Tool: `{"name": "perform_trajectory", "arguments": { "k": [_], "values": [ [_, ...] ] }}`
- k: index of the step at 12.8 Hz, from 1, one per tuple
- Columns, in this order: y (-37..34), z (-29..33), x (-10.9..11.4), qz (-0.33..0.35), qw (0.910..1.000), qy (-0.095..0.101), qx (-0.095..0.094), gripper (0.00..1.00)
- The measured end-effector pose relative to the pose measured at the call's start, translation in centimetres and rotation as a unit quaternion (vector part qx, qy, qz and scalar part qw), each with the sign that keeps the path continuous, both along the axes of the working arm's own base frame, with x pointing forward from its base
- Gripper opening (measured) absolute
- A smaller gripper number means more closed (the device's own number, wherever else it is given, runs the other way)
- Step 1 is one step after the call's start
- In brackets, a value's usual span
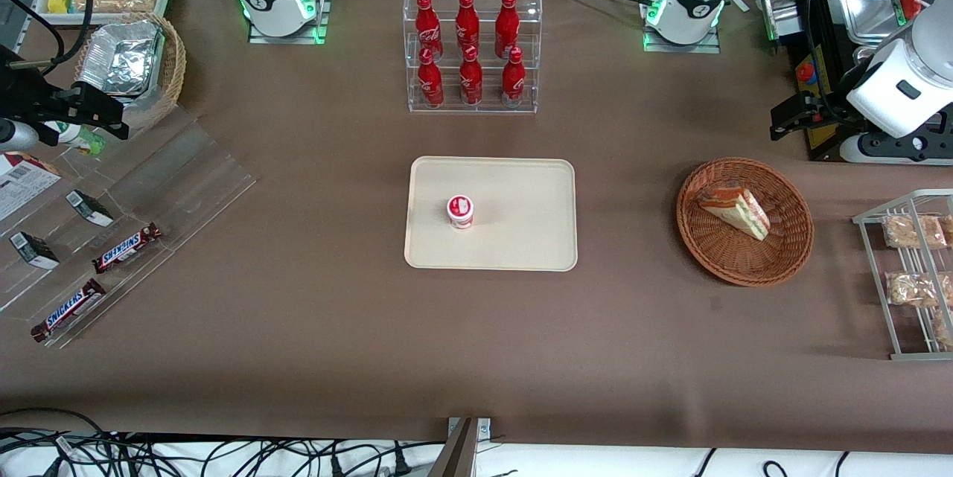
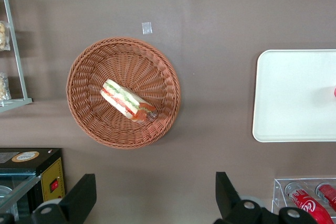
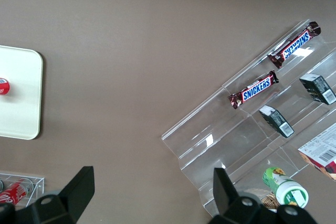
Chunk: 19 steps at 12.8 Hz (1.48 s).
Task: Place sandwich from basket to tray
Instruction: 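Move the left gripper over the sandwich in the wicker basket, then lower the open left gripper around the wrapped sandwich's edge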
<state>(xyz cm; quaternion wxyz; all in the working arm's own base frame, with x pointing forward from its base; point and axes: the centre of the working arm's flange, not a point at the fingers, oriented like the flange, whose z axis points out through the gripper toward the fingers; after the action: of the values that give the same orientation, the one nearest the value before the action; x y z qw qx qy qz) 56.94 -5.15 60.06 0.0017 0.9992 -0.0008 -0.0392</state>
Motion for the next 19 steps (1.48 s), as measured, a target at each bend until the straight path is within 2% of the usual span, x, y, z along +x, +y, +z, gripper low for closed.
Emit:
{"name": "perform_trajectory", "arguments": {
  "k": [5,9,11,12,14,19],
  "values": [
    [1.1,-2.4,1.3,0.009,0.9999,0.013,-0.001,1.00],
    [3.1,-7.2,2.6,0.033,0.9995,0.003,-0.002,1.00],
    [3.9,-10.4,2.7,0.066,0.9978,-0.003,0.010,1.00],
    [4.1,-12.2,2.7,0.085,0.9962,-0.007,0.018,1.00],
    [4.2,-15.8,2.3,0.129,0.9913,-0.015,0.023,1.00],
    [6.6,-22.3,0.7,0.229,0.9723,-0.043,0.020,1.00]
  ]
}}
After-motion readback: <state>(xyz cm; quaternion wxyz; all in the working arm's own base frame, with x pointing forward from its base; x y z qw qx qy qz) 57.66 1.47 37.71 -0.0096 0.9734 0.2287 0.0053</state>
